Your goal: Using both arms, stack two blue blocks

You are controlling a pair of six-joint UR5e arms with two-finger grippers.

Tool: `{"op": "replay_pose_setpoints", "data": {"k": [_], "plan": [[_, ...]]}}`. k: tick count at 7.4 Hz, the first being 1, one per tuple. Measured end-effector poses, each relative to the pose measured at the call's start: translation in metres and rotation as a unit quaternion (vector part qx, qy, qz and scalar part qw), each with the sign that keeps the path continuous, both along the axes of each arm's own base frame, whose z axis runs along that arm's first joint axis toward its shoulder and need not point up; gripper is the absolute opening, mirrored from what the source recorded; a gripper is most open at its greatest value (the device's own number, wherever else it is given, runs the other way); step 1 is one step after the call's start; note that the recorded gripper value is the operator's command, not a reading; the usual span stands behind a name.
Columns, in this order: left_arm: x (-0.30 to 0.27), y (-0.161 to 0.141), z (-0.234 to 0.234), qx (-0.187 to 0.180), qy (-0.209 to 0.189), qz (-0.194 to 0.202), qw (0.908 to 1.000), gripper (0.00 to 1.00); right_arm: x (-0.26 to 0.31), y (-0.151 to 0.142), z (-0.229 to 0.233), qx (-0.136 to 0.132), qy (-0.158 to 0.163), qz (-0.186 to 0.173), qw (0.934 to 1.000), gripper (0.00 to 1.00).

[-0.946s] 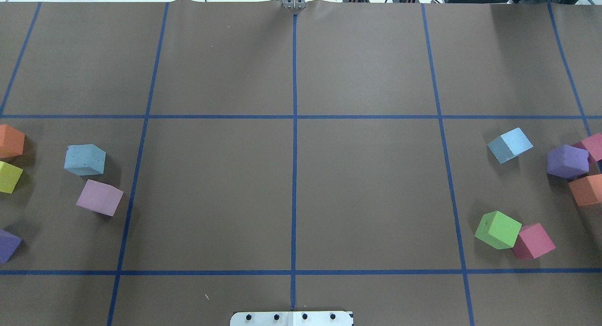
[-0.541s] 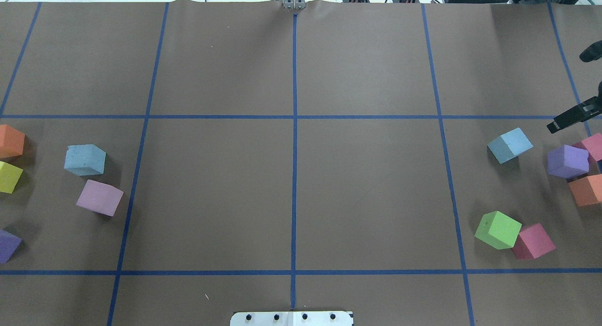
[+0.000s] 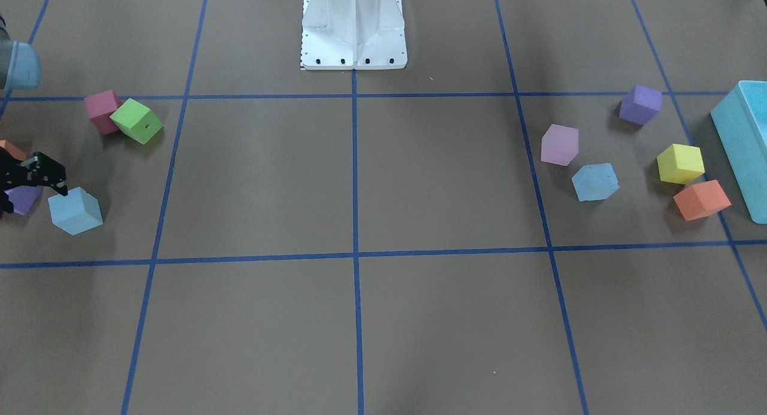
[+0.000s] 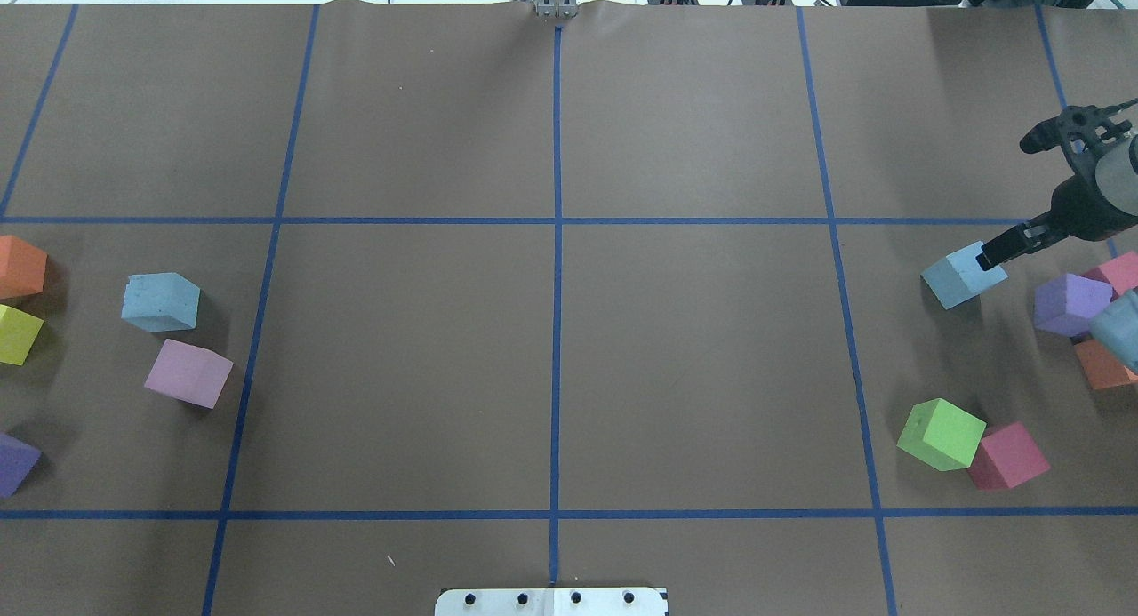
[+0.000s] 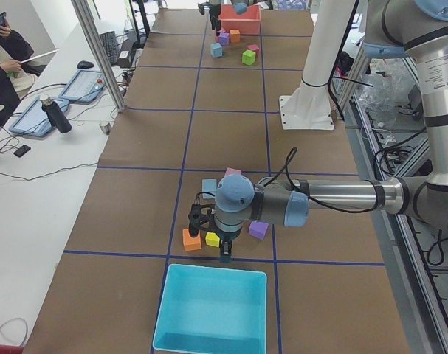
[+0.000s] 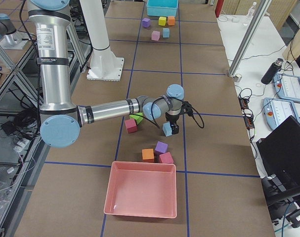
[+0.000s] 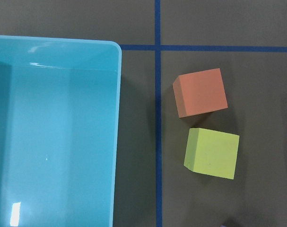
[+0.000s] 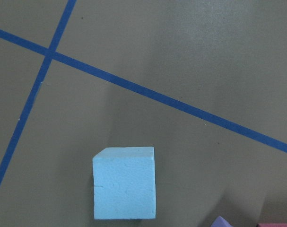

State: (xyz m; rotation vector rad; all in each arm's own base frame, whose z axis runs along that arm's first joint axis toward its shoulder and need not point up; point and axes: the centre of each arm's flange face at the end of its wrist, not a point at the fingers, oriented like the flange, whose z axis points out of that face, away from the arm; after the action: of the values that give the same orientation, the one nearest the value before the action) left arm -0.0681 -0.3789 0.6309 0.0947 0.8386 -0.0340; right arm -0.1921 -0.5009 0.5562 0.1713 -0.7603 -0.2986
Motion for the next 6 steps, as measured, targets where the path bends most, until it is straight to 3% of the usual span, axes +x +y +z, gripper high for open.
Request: {"op": "replay_pose_setpoints", "data": {"k": [6], "plan": [[0.001, 0.0, 0.002, -0.001, 0.0, 0.001, 1.0, 0.98, -0.033, 0.001, 0.004, 0.005, 0.001, -0.003, 1.0, 1.0]]}}
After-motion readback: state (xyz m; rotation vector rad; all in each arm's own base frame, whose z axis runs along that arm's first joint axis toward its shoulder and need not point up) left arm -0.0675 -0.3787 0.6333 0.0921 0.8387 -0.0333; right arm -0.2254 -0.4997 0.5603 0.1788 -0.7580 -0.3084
